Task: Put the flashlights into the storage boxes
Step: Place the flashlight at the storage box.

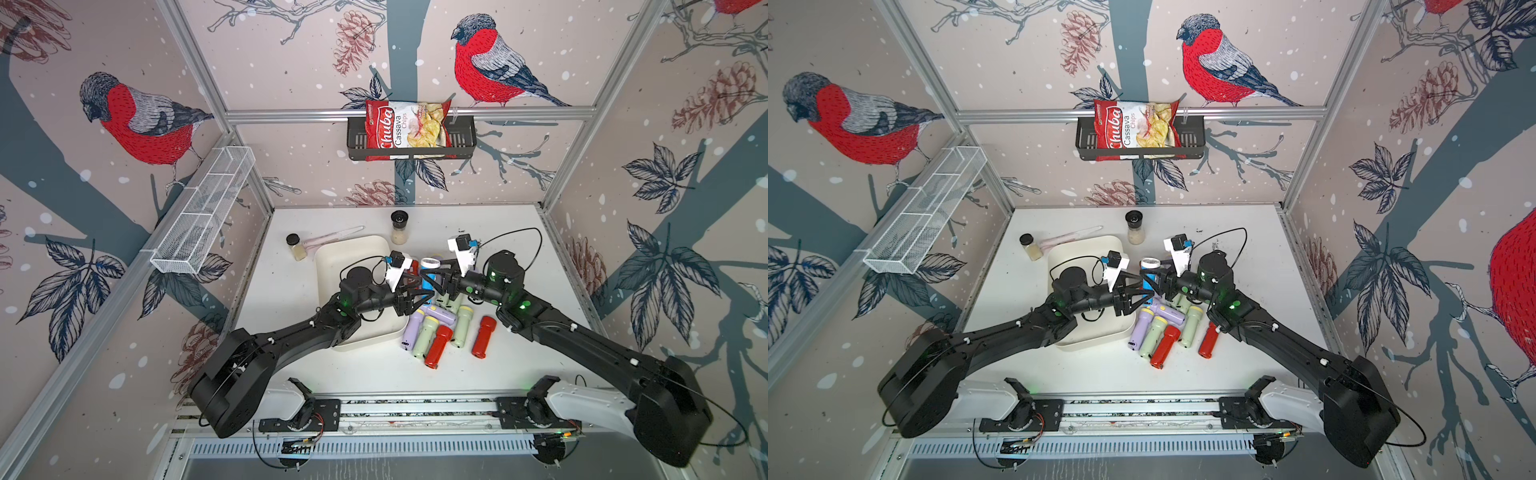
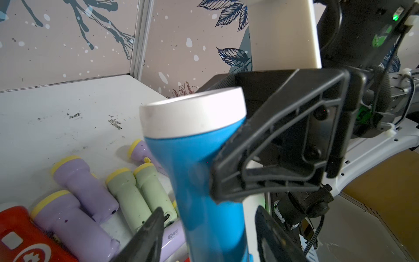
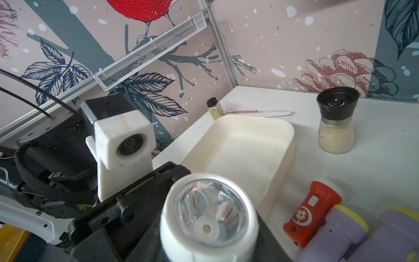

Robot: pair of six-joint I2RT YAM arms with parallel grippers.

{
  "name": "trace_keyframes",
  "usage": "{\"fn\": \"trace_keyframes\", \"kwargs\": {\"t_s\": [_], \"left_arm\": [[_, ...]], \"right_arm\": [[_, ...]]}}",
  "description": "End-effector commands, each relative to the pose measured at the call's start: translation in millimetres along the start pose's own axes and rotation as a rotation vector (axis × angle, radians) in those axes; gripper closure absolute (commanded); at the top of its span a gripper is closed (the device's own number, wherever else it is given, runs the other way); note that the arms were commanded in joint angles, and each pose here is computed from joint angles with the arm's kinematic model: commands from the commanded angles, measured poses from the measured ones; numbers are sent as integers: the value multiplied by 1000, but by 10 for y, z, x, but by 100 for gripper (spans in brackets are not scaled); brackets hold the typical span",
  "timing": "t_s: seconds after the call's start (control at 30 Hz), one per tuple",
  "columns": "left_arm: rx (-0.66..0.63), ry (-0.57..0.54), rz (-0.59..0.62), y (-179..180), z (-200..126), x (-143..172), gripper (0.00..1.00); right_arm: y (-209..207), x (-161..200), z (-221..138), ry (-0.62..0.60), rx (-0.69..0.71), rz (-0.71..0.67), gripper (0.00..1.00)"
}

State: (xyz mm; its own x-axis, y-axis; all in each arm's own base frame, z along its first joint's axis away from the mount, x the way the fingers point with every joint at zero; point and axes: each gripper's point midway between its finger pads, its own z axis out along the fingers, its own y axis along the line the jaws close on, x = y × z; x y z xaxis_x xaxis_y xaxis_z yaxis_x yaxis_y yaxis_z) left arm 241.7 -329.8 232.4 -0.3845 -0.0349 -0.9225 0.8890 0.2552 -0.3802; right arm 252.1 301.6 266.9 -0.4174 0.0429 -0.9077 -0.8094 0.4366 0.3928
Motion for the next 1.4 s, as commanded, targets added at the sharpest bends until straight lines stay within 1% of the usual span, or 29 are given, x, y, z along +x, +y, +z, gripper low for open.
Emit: {"fn": "trace_keyframes", "kwargs": {"t_s": [0.0,0.07,0.2,0.37,0.43,0.47,0.57,0.63,0.73,0.83,0.9,1.0,1.1,1.17,1.23,1.3,1.37], "left_arm": [[48,-49,18,-98,4,-128,38],[50,-52,18,-100,8,-137,40],[39,-50,15,-81,8,-133,49],[-8,-48,5,-4,-6,-119,56],[-55,-47,-16,84,-17,-110,59],[-86,-45,-40,158,-31,-103,60],[-149,-41,-115,348,-92,-75,67],[-197,-44,-191,506,-169,-53,69],[-303,-49,-296,799,-348,12,71],[-441,-33,-343,1061,-539,86,71],[-566,10,-367,1257,-685,177,70],[-718,73,-380,1480,-886,299,70],[-874,85,-403,1695,-1122,359,70],[-926,79,-416,1812,-1236,354,69],[-944,57,-441,1905,-1300,329,68],[-942,52,-472,1999,-1307,342,68],[-937,70,-494,2072,-1261,373,68]], "right_arm": [[100,-90,10,-35,-47,-31,67],[104,-84,15,-33,-49,-33,67],[110,-74,26,-25,-53,-35,67],[79,-55,22,-24,-38,-32,65],[70,-68,17,-28,-29,-35,60],[52,-70,14,-29,-17,-35,55],[-49,-89,0,-42,44,-26,32],[-142,-99,-14,-52,96,-9,29],[-273,-104,-52,-72,171,15,20],[-355,-77,-77,-75,203,26,19],[-416,-63,-89,-74,230,36,19],[-498,-4,-73,-53,255,52,19],[-554,35,-59,-42,264,73,19],[-588,52,-49,-36,266,84,19],[-618,59,-39,-32,267,96,19],[-644,73,-31,-25,267,108,20],[-650,88,-14,-16,262,113,20]]}}
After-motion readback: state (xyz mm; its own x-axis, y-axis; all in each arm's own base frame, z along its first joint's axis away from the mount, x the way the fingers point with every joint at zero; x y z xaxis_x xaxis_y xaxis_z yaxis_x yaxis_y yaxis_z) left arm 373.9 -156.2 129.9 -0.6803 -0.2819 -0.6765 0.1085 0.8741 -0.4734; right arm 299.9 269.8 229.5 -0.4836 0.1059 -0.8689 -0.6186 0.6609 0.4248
